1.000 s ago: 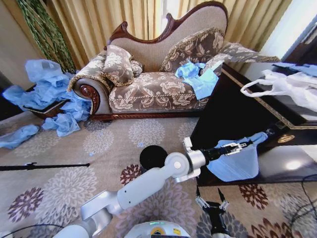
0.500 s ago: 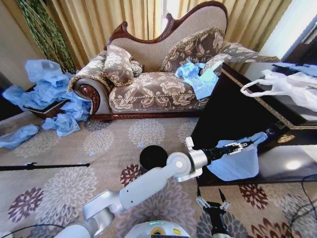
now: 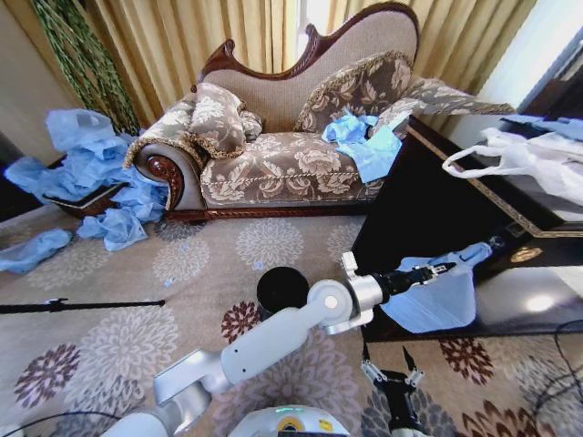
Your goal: Place a garbage bag over the trash bin.
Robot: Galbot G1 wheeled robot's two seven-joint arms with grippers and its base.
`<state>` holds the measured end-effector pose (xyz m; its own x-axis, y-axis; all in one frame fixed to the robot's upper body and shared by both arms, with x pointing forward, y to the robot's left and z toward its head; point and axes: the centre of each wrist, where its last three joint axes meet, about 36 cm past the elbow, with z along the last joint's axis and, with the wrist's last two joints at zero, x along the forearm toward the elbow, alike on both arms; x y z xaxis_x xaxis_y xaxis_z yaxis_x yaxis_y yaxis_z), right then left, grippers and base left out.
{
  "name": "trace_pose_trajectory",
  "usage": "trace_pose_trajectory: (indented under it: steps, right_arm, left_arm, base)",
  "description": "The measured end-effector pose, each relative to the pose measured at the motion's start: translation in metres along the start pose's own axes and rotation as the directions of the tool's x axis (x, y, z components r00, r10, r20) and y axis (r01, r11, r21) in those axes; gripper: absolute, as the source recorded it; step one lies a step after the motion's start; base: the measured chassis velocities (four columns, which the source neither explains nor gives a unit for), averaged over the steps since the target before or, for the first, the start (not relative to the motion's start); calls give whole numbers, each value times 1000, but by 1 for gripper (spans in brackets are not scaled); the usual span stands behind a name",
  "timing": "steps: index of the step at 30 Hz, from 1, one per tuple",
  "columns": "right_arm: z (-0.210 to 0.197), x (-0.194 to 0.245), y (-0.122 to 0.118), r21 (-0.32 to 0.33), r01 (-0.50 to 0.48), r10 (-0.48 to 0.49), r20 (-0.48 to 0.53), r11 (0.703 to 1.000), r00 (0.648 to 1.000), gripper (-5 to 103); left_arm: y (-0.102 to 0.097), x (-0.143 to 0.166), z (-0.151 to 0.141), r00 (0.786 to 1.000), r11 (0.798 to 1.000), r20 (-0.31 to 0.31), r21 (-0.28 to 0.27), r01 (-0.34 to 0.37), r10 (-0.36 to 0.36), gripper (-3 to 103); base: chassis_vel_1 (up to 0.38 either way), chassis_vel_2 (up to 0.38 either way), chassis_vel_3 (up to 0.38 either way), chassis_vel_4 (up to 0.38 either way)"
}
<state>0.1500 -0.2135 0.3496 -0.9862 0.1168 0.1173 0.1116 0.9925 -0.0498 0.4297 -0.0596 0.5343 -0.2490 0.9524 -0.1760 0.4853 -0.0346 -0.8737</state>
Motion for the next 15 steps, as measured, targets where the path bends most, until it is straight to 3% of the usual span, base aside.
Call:
trace_pose_trajectory:
  steps: [6,9,15]
  right_arm:
    - [-1,0,-1,0,-2,2,1,1000,1000,100]
    - [-4,-2,-4,-5,-13,13,4,1000,1000,100]
    - [-12,-4,-11,-27,-35,35,11,999,999,100]
  left_arm:
    - [-4,1,-1,998,998,-1,0,64,-64,0]
    - [-3,7,-4,990,990,-13,-13,143,-143,0]
    - [1,16,-7,981,981,-14,-19,193,-193,0]
  base:
    - [0,0,0,0]
    - [0,0,0,0]
    - [0,0,0,0]
